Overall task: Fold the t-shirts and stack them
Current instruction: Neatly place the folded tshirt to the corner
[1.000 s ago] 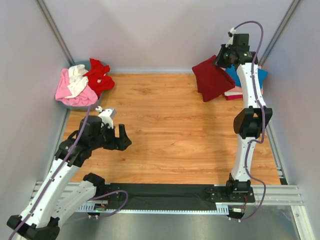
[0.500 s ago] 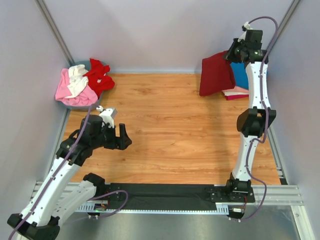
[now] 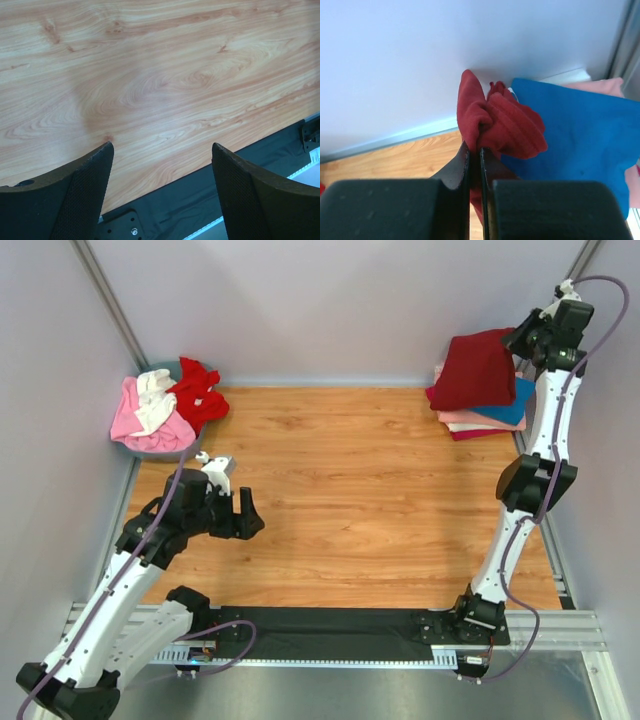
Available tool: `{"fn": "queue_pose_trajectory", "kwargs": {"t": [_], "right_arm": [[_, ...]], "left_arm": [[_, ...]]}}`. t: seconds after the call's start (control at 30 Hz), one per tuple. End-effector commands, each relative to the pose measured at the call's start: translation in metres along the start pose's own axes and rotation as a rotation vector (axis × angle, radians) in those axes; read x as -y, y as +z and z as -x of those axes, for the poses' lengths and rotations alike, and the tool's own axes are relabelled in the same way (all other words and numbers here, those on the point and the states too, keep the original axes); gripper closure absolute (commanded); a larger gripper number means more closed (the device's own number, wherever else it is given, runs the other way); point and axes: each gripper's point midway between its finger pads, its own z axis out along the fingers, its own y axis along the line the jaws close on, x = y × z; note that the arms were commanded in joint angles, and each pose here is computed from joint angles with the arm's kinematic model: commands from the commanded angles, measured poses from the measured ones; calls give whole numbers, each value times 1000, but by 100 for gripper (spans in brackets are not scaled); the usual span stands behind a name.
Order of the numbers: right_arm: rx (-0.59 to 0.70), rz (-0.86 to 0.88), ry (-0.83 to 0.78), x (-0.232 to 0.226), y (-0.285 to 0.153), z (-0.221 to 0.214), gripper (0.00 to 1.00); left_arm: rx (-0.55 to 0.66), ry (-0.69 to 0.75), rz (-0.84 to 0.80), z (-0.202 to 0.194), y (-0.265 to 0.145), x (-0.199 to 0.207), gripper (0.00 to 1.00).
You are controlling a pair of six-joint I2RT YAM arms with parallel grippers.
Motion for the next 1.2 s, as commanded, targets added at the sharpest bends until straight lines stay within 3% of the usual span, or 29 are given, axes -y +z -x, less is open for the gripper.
{"fn": "queue_pose_trajectory", "kwargs": {"t": [0.0, 0.3, 0.57, 0.77, 0.8, 0.83, 0.93, 1.1, 1.17], "right_arm": [[113, 33, -1, 13, 13, 28, 100], [24, -156, 63, 109, 61, -33, 100], [122, -358, 150, 205, 56, -28, 100], [105, -544, 233, 282, 57, -73, 96], [97, -552, 250, 288, 58, -79, 90], [89, -548, 256, 292, 59, -83, 68], [63, -577, 267, 304, 58, -98, 29], [78, -820, 300, 332, 14, -93, 18], [141, -918, 350, 344, -22, -73, 13]], "left_arm": [[19, 17, -22, 5, 2, 3, 14], [8, 13, -26, 4, 4, 4, 15], [17, 17, -40, 4, 1, 6, 15], [41, 19, -40, 5, -3, 7, 15], [43, 22, -42, 6, -3, 7, 15], [45, 21, -43, 6, -4, 7, 15], [42, 20, -42, 5, -3, 7, 15], [52, 27, -44, 7, -5, 7, 15], [71, 20, -18, 9, -8, 3, 15]]}}
